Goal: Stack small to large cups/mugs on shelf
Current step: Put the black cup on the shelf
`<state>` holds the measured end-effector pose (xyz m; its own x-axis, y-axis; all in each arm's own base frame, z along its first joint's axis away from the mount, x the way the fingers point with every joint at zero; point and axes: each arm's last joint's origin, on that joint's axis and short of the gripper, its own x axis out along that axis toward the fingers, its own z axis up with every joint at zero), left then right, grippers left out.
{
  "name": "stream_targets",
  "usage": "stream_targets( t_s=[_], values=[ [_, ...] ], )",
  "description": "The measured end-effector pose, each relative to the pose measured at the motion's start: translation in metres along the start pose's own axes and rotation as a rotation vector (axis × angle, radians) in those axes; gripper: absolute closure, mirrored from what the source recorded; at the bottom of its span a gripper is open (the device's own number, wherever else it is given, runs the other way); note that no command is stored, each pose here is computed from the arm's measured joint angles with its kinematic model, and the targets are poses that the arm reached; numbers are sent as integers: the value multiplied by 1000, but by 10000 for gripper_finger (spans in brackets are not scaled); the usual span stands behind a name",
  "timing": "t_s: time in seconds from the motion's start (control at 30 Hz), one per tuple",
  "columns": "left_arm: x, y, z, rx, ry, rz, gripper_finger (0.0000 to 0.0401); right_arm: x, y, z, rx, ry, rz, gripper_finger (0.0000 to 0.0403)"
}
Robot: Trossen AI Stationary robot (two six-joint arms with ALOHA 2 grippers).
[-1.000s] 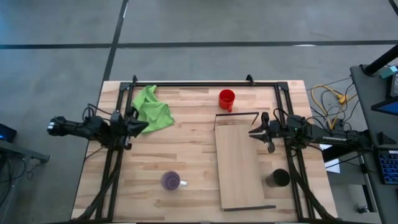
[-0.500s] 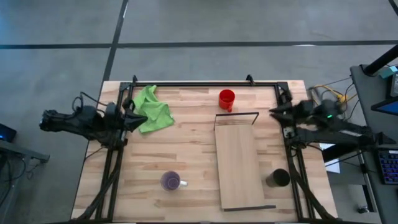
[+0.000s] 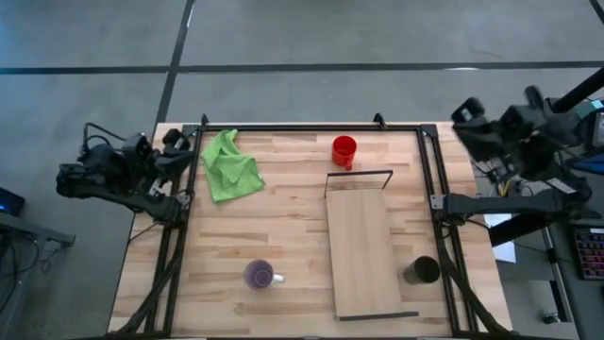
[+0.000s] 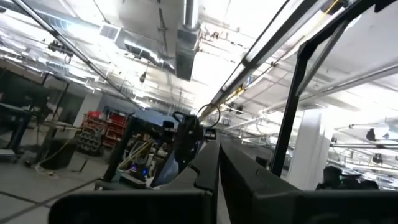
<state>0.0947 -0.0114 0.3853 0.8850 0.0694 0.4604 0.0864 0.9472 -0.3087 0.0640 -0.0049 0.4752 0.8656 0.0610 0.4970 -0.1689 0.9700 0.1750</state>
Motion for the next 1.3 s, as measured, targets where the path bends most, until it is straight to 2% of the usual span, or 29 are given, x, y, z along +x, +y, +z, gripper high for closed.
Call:
stream_targets(
  t_s=[0.23, 0.47, 0.6, 0.7, 0.77, 0.87, 1.03, 1.17, 1.3],
  values=[
    [0, 0, -2, 4, 14, 6, 401, 16, 10, 41, 47, -76, 28, 335],
    [22, 0, -18, 59, 190, 95, 401, 35, 13, 63, 16, -117, 33, 335],
    [31, -5, -6, 88, 287, 118, 401, 45, 13, 70, -29, -135, 34, 335],
    [42, -9, 1, 110, 384, 141, 401, 51, 13, 74, -5, -127, 36, 335],
    [51, -13, 6, 123, 422, 156, 401, 52, 12, 70, 2, -49, 17, 335],
    [64, -18, 16, 156, 456, 163, 401, 51, 6, 52, 18, 169, -55, 335],
    [80, -24, 26, 294, 488, 144, 401, 48, -3, 22, 58, 461, -145, 335],
    [85, -26, 29, 390, 482, 121, 401, 45, -6, 13, 82, 558, -175, 335],
    [89, -26, 25, 428, 492, 121, 401, 40, -7, 6, 106, 644, -204, 335]
  ],
)
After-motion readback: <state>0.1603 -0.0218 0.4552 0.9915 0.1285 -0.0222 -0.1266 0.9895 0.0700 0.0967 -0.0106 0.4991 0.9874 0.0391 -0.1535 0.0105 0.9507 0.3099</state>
